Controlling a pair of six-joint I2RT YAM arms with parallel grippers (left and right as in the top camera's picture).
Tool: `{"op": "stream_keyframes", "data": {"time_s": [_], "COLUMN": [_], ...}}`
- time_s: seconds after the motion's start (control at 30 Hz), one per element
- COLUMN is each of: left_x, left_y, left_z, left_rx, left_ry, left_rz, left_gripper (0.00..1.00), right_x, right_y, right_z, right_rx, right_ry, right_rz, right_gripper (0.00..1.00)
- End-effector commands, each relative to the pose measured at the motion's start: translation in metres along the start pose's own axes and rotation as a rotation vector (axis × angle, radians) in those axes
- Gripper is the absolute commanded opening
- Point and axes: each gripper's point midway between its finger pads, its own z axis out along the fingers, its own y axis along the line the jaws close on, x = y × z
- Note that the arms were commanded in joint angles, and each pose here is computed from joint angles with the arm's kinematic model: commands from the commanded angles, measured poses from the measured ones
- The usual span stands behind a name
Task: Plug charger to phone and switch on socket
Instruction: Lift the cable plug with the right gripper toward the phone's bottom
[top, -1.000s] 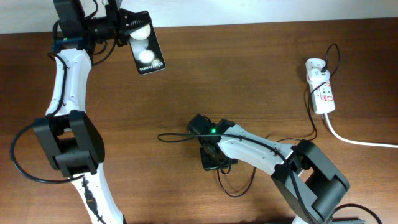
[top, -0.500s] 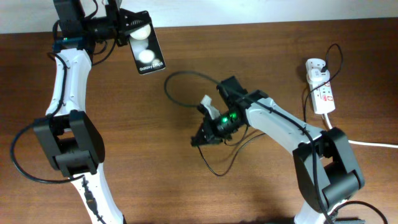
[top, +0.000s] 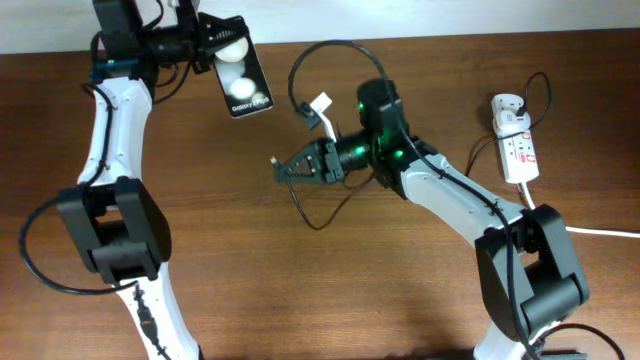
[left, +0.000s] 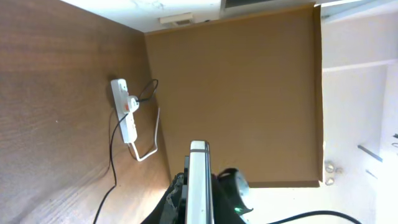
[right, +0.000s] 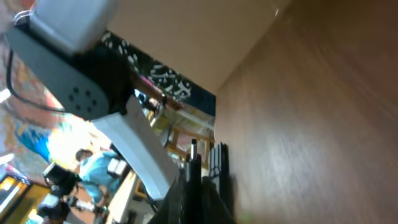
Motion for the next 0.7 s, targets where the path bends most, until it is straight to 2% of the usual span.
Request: {"op": "stream_keyframes", "data": {"time_s": [0.0, 0.2, 0.4, 0.67], "left_x": [0.008, 0.014, 0.021, 0.015], "left_y": [-0.028, -0.030, -0.032, -0.032], "left_z": [0.008, 0.018, 0.032, 0.024], "left_rx": [0.016, 0.026, 0.033, 0.028], "left_ry": [0.025, 0.052, 0.082, 0.060], "left_rz": [0.051, 0.059, 0.061, 0.051], "left_gripper": [0.00, 0.00, 0.00, 0.00], "right_x": [-0.029, -0.051, -0.063, -0.071], "right_y": [0.013, 0.002, 0.012, 0.006], "right_z": [-0.003, -0.007, -0.008, -0.011], "right_rx": [0.031, 0.103, 0.088, 0.118], "right_ry": [-0.088, -0.204, -0.247, -0.299], "right_rz": [0.058, 0.095, 0.047, 0.060], "right_gripper": [0.04, 0.04, 0.04, 0.04]}}
